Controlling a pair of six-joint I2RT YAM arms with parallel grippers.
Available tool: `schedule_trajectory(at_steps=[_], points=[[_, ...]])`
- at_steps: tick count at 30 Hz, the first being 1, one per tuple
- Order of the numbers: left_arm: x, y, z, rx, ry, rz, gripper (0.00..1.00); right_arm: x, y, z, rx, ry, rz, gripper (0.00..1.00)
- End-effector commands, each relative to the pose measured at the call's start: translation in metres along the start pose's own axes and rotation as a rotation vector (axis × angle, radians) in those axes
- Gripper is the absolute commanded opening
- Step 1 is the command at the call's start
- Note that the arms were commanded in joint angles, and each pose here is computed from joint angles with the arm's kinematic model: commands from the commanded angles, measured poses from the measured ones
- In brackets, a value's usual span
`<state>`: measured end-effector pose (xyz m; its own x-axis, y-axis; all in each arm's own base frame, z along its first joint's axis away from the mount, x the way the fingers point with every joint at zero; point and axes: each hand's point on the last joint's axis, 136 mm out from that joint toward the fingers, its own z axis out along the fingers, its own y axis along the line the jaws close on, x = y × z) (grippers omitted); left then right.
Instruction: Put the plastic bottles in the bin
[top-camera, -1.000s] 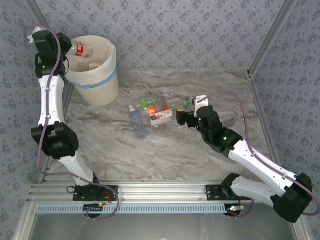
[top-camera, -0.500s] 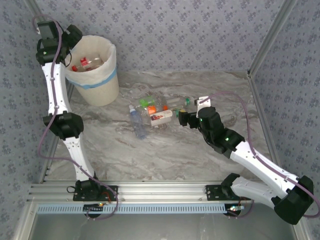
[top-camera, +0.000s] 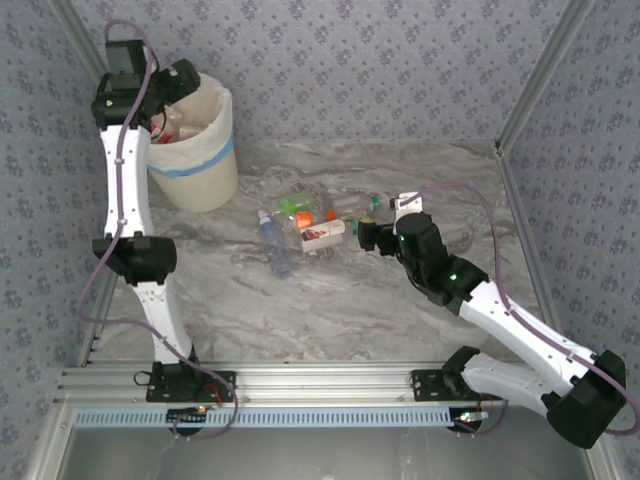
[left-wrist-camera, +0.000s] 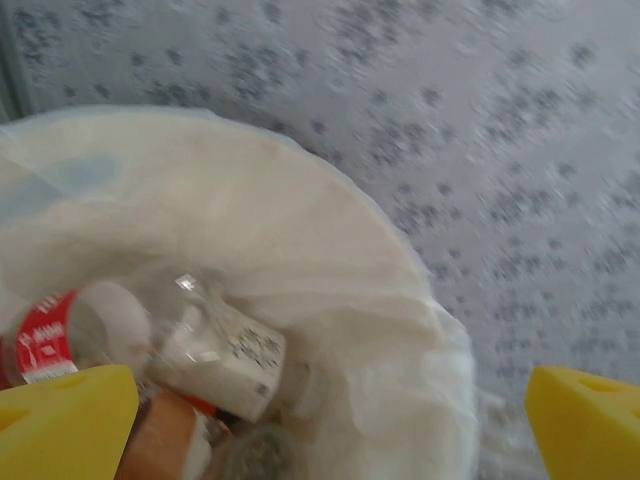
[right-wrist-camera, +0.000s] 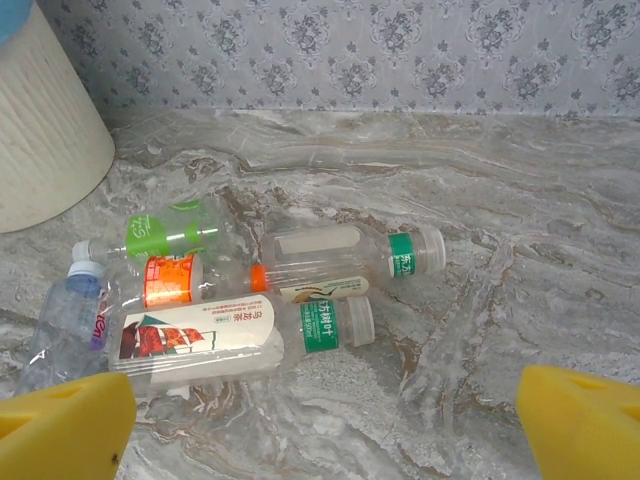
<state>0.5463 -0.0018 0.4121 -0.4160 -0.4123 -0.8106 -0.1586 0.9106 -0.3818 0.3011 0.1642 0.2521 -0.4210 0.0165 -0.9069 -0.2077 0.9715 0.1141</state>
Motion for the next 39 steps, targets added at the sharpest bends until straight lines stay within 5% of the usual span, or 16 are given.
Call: schedule_trajectory(at_steps=[1, 9, 25, 39], points=[[-0.011, -0.045, -0.052, 0.082, -0.11, 0.121, 0.99, 0.001, -0.008, 0.002, 0.038, -0.01, 0.032, 1.0], [0.082, -0.071, -0.081, 0.183, -0.082, 0.117, 0.99, 0.003, -0.013, 0.006, 0.05, -0.022, 0.075, 1.0], [0.329, -0.028, -0.075, 0.099, 0.45, 0.115, 1.0, 0.003, -0.029, 0.013, 0.089, -0.037, 0.157, 1.0], [0.438, -0.002, -0.024, 0.026, 0.664, 0.126, 0.96, 0.006, -0.034, 0.011, 0.104, -0.02, 0.176, 1.0]])
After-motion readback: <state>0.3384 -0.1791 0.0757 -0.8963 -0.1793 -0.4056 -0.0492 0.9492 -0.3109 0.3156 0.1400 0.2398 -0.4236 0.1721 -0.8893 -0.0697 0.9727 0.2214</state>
